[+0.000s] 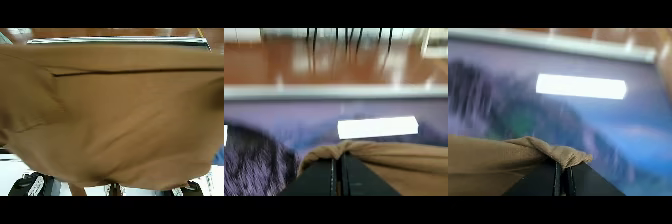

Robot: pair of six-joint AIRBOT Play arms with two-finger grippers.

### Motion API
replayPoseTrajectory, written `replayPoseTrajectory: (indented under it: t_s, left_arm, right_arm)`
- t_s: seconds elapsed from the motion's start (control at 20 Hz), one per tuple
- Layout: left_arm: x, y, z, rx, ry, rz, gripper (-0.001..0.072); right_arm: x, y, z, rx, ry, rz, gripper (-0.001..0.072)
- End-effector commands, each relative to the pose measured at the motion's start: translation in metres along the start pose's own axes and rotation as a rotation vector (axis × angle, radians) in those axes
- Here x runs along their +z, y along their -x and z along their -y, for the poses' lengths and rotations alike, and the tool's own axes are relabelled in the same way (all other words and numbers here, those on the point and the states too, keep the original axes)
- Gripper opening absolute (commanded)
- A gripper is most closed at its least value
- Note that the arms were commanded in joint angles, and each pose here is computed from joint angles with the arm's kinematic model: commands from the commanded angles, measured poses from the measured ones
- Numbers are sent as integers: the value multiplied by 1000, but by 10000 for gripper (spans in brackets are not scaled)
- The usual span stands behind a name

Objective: Fold the shirts.

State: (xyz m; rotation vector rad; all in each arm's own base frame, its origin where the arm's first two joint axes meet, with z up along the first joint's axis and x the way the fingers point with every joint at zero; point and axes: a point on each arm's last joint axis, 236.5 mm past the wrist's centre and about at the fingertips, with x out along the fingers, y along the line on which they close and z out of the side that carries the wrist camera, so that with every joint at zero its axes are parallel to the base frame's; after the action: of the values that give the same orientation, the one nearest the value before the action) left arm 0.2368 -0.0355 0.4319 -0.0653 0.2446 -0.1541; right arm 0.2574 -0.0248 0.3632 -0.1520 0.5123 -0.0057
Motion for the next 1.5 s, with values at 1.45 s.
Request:
replayPoseTrajectory:
  t_s: [1.45]
  left_arm:
    - [-349,-340,-78,-114,278,-809,42]
  right_arm:
    - [-189,-409,-87,262,-283,-384,67]
